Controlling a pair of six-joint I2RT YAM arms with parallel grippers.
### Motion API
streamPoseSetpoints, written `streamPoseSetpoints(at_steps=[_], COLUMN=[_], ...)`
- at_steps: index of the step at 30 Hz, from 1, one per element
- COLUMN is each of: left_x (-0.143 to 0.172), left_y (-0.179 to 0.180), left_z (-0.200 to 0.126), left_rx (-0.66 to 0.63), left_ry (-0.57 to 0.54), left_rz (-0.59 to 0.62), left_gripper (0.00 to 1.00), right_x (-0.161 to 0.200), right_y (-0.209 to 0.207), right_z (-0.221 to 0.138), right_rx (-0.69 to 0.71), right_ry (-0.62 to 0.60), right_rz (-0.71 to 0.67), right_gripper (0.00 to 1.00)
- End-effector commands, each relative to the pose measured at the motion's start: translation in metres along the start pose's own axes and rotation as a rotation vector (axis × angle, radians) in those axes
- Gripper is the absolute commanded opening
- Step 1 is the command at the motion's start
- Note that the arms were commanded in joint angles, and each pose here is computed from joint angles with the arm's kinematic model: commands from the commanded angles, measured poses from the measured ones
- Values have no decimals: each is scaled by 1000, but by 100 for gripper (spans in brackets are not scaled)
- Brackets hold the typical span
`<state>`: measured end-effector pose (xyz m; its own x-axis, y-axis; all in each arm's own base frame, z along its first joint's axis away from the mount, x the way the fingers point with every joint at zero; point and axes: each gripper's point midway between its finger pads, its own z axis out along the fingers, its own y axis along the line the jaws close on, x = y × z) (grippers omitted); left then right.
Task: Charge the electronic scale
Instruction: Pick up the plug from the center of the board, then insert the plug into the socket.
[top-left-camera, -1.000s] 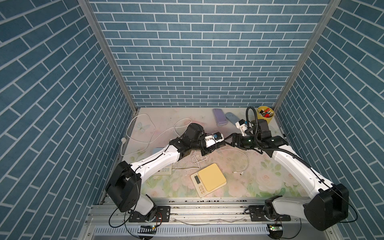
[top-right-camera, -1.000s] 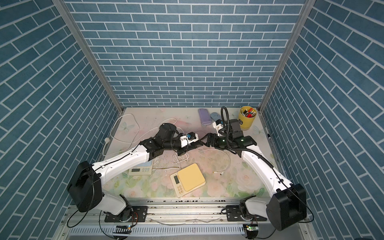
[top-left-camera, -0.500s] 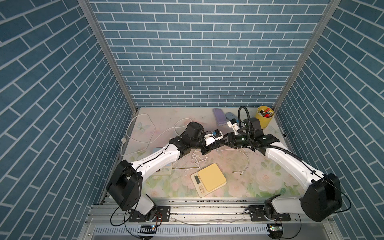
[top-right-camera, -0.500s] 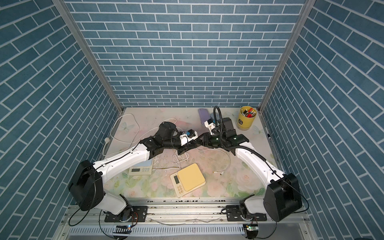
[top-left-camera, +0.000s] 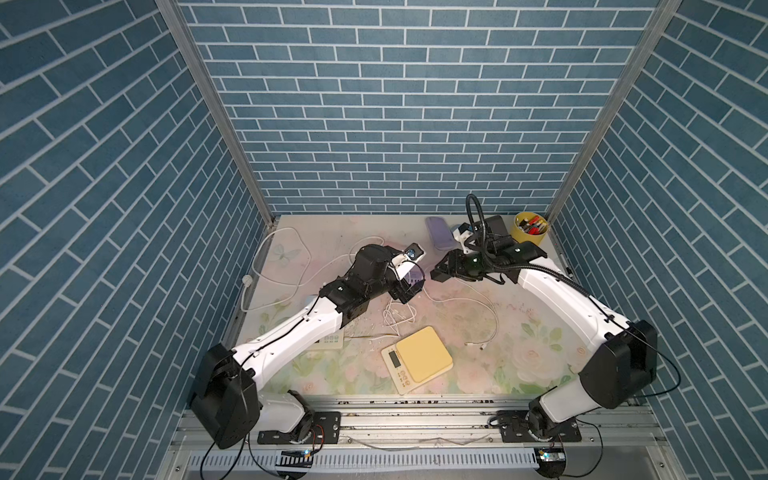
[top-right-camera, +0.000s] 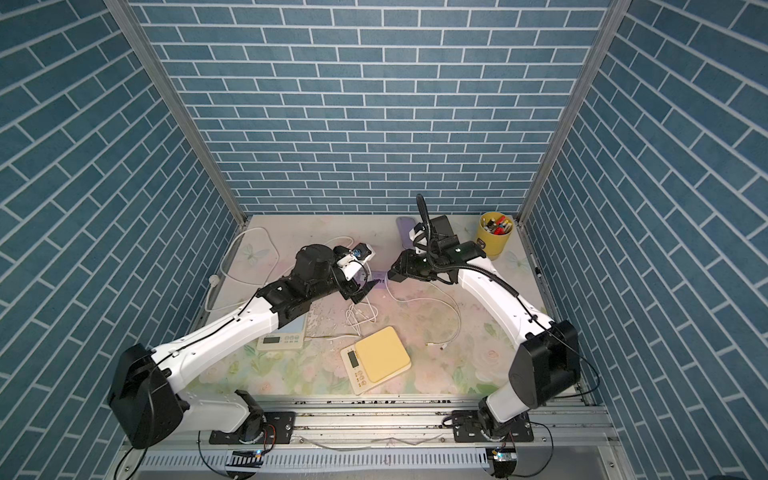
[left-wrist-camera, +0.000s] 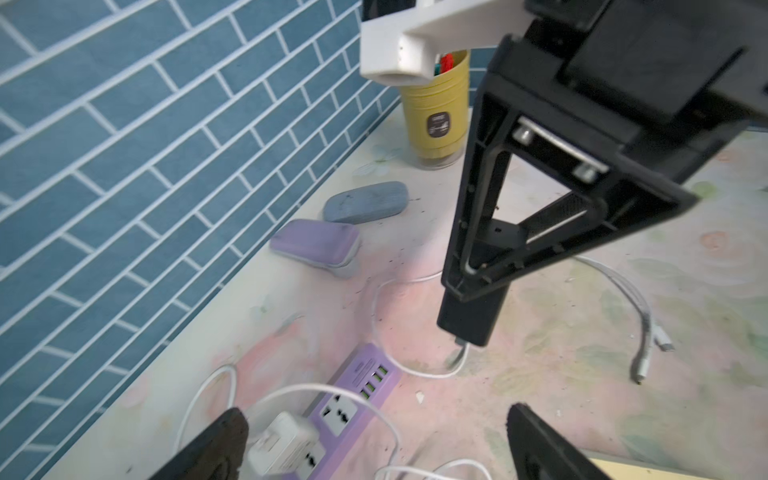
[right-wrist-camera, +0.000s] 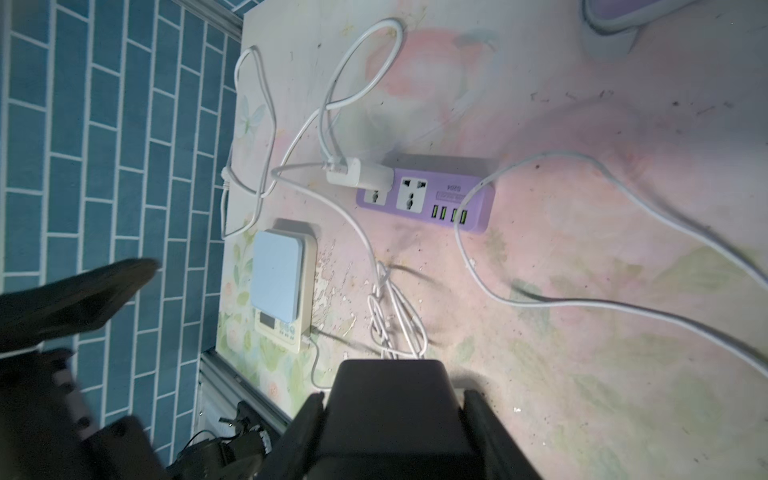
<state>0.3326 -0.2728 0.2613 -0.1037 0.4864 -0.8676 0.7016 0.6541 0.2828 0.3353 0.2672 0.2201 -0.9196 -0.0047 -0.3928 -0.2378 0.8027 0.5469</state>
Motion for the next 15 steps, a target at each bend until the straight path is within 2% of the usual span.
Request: streamPoseSetpoints(at_steps=[1, 4, 7, 11, 15], left_x=[20, 26, 38, 54, 64], left_y=[40, 61, 77, 82, 80], left_z=[-29, -59, -84, -101, -107], left_rx=[-231, -346, -436, -428, -429], left_ry=[78, 45, 58, 127, 163], left_rz=[-82, -183, -284, -349, -353], left_gripper=[100, 99, 100, 100, 100], right_x=[4, -3, -15, -31, -40], right_y=[-14, -13, -19, -26, -22], right_z=[24, 48, 67, 84, 97], right_rx=[151, 197, 242, 306, 363], right_ry=[99, 145, 136, 138, 136], right_rz=[-69, -80, -55, -47, -79], right_gripper=[0, 0, 0, 0, 0])
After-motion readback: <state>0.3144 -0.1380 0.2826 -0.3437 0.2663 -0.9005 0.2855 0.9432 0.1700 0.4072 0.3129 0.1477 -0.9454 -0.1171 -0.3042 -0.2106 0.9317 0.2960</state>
